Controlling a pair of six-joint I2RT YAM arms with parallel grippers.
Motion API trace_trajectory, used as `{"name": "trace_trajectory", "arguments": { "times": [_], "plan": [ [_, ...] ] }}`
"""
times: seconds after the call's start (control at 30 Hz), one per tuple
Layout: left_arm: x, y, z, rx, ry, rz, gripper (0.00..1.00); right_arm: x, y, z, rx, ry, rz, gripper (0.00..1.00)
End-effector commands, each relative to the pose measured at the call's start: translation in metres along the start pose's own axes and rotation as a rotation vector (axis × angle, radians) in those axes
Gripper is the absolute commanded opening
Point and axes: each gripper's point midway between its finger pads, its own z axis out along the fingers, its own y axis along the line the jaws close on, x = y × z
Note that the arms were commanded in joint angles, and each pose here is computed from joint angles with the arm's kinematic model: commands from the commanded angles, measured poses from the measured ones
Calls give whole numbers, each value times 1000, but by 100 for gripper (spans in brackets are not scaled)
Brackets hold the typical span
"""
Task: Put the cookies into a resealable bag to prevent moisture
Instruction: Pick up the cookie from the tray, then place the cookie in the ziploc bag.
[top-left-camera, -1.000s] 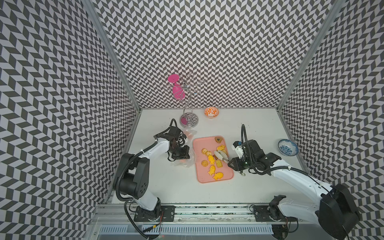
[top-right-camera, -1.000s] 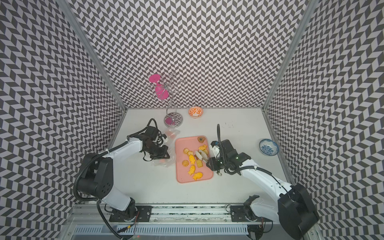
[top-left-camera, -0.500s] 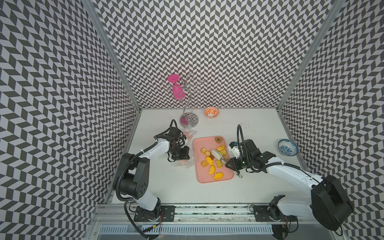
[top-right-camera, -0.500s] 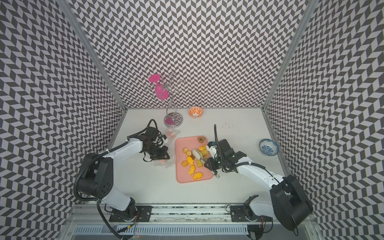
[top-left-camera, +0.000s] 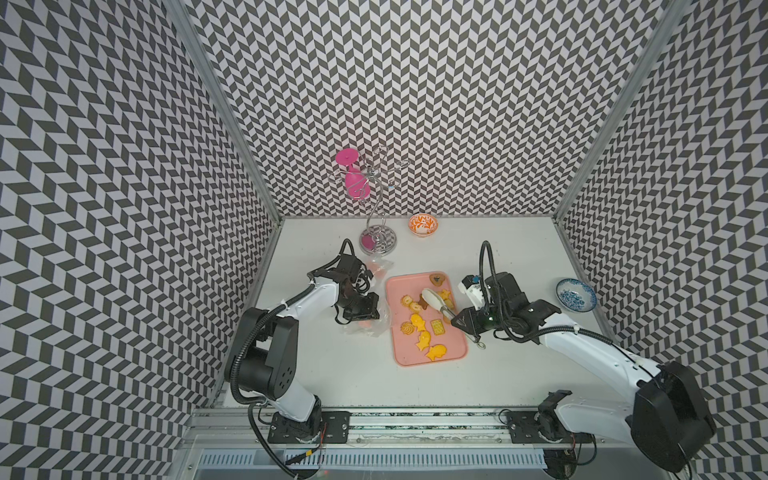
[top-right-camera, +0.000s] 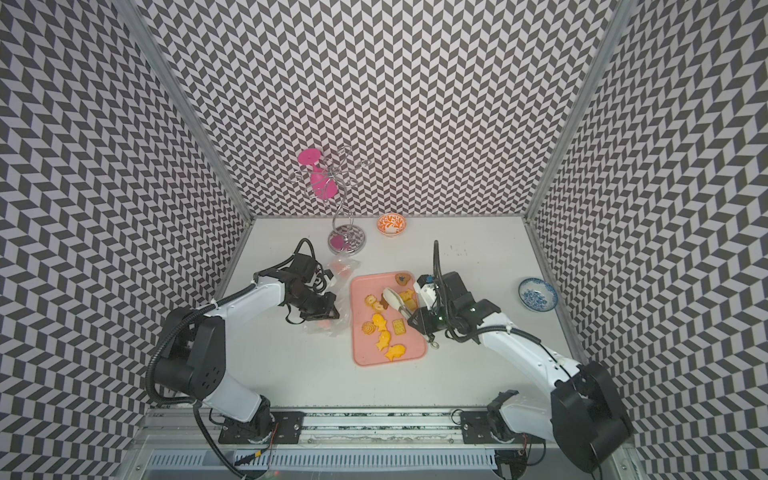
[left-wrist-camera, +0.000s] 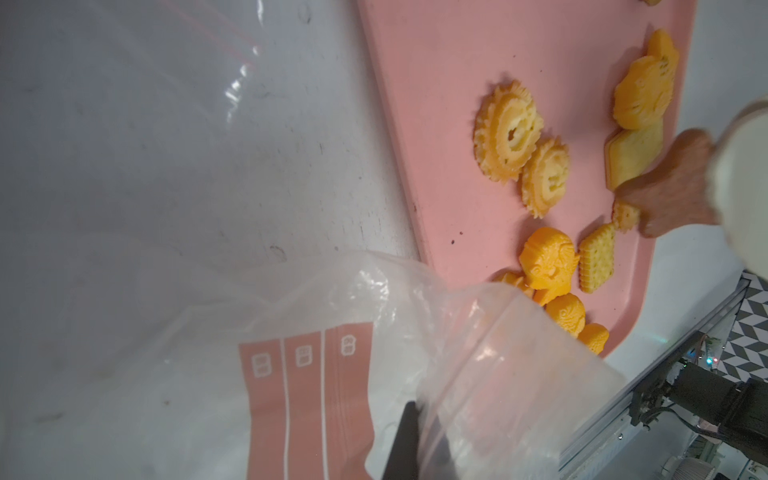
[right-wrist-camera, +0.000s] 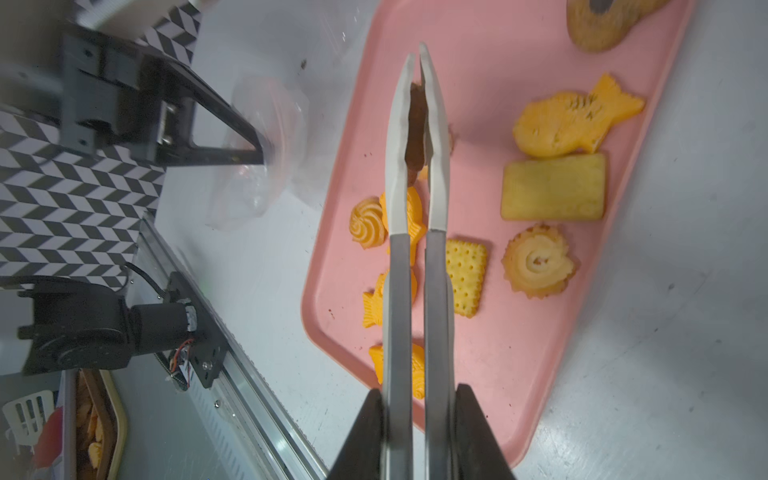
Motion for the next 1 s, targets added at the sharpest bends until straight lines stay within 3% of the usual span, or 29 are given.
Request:
{"name": "trace_trajectory", "arguments": {
  "times": [0.0,0.17,0.43,0.97],
  "plan": [
    [-12,-15,-15,29,-44,26,0,-42,34,-25,-109,-138,-61,8],
    [-19,-23,-23,50,-60,24,0,-54,74,-34,-293,-173,-44,8],
    [-28,-34,-34,71,-90,21,0,-45,97,-13,-360,-80,-92,8],
    [-34,-52,-55,99,-137,12,0,-39,92,28,-189,65,-190,8]
  ]
}}
